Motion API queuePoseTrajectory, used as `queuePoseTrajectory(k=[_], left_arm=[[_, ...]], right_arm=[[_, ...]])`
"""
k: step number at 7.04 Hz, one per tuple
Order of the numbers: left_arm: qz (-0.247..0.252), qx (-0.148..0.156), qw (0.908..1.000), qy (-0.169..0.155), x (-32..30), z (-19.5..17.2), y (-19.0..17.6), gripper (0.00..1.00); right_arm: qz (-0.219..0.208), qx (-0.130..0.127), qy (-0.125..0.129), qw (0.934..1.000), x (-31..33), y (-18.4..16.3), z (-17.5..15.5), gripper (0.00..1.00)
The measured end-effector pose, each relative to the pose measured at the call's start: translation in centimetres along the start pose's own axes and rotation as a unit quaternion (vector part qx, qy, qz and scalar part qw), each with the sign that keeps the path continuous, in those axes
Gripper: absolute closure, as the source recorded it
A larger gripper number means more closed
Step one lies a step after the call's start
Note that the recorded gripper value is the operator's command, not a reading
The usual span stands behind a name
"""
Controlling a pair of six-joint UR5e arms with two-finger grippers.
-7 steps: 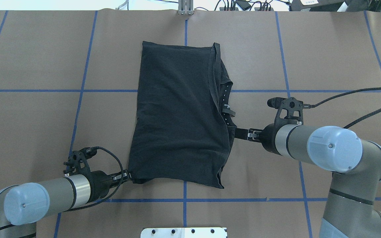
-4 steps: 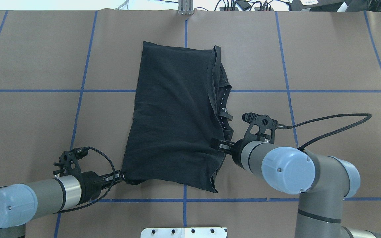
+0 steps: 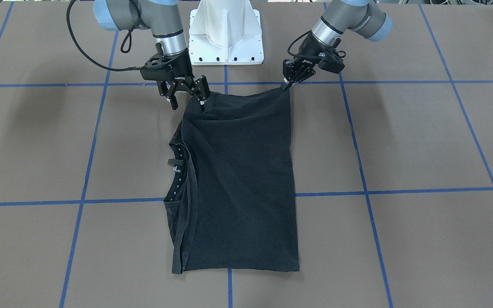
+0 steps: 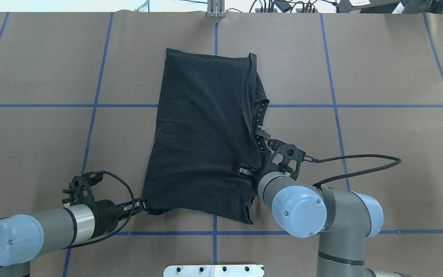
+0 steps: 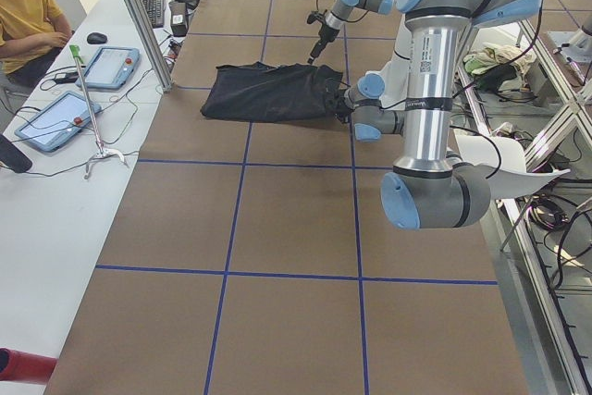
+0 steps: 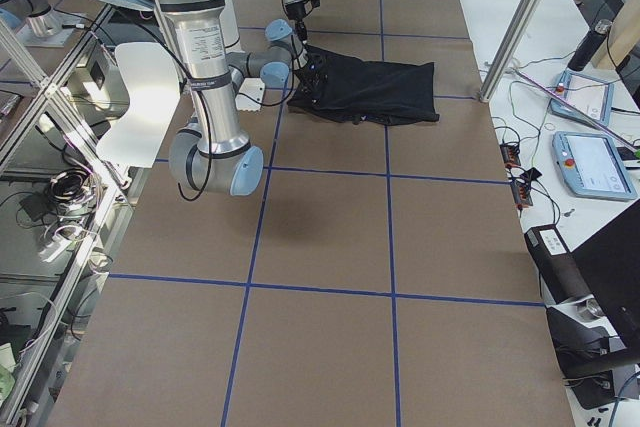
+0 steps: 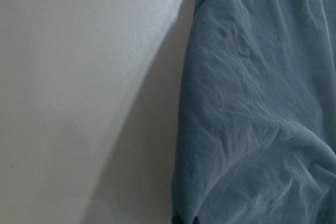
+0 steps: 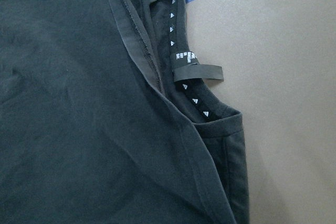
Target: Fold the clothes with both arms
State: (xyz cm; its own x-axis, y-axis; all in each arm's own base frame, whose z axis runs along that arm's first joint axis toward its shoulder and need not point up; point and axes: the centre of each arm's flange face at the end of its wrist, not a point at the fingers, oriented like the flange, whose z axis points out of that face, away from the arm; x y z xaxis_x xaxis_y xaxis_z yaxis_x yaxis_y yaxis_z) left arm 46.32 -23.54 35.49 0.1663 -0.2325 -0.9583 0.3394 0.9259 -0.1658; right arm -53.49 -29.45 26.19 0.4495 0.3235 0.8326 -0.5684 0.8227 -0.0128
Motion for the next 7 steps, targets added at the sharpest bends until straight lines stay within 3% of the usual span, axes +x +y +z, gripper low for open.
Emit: queuePoseTrajectory(k=[4,7], left_arm=[[0.000,-0.002,1.0000,0.001,0.1,0.0,0.2,1.00],[0.001,-0.003,1.0000,0.001,0.2,0.1,0.3,1.00]], right_arm=[[-0.001,0.024,0.014,0.9996,0.4,2.5,3.0,0.06],[-0.003,0.029,0.022,0.9993,0.7,3.0,4.1,0.13]])
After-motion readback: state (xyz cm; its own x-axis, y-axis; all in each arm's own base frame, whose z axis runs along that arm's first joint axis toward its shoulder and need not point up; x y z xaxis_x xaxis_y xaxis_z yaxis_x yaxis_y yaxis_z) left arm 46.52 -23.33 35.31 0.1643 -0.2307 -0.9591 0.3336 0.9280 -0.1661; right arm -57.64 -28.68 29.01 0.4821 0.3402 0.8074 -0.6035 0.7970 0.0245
